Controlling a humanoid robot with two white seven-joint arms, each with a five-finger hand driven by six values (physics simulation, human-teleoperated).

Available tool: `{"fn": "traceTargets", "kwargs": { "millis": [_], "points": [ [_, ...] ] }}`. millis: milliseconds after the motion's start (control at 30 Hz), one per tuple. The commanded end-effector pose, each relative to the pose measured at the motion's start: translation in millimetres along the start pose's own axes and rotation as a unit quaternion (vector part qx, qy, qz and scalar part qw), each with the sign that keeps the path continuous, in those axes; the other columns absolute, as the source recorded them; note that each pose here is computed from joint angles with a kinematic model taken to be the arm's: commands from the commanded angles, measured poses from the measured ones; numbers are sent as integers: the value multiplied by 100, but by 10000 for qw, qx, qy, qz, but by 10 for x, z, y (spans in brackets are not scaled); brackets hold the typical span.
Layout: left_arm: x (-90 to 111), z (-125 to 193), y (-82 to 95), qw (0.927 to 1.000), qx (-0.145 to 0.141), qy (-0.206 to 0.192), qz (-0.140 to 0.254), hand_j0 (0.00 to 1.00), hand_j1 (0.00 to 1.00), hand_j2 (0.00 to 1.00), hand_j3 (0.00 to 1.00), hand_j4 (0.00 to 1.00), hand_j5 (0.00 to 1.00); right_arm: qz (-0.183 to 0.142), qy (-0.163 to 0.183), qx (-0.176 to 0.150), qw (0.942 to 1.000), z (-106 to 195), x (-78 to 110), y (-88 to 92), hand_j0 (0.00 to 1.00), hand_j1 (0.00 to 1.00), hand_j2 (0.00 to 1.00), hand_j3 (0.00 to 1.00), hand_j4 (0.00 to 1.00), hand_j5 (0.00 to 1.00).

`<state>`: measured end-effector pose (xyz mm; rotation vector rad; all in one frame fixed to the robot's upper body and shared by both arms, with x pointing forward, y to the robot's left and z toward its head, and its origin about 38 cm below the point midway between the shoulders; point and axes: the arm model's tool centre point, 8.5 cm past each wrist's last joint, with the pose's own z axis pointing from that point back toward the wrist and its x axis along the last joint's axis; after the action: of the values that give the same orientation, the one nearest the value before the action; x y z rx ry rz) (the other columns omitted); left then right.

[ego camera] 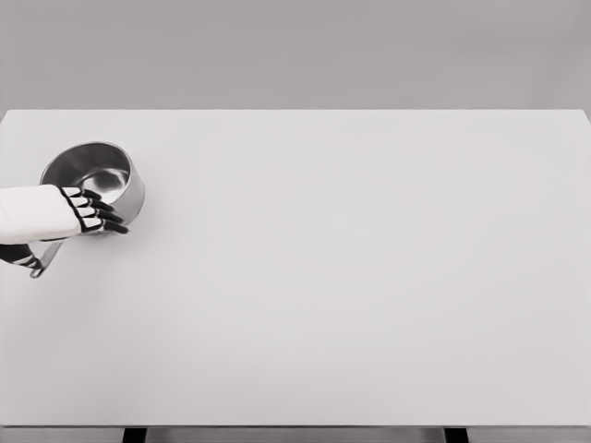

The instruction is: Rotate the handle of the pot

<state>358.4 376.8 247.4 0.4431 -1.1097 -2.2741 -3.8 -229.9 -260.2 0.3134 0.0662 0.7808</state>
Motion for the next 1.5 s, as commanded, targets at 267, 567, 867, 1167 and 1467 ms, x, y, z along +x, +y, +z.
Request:
{"fn": "traceTargets", "kwargs": {
  "millis": [267, 567, 867, 1167, 1467],
  "points": [
    [-347, 147, -181, 9979, -134, 526, 364, 100, 100, 100, 100, 100, 100, 0, -1, 1, 10000, 0, -1, 0, 100, 100, 100, 100, 100, 100],
    [-558, 236, -338, 9940, -219, 861, 631, 100, 100, 100, 100, 100, 100, 0, -1, 1, 10000, 0, -1, 0, 100, 100, 100, 100, 100, 100],
    [-652, 168, -345, 9928, -156, 990, 661, 100, 100, 100, 100, 100, 100, 0, -1, 1, 10000, 0, -1, 0, 100, 100, 100, 100, 100, 100],
    [-791, 166, -376, 9898, -113, 1183, 783, 100, 100, 100, 100, 100, 100, 0, -1, 1, 10000, 0, -1, 0, 100, 100, 100, 100, 100, 100],
    [-937, 154, -345, 9869, -91, 1416, 769, 100, 100, 100, 100, 100, 100, -3, 6, 1, 10000, 0, -2, 0, 100, 100, 100, 100, 100, 100]
  ]
}}
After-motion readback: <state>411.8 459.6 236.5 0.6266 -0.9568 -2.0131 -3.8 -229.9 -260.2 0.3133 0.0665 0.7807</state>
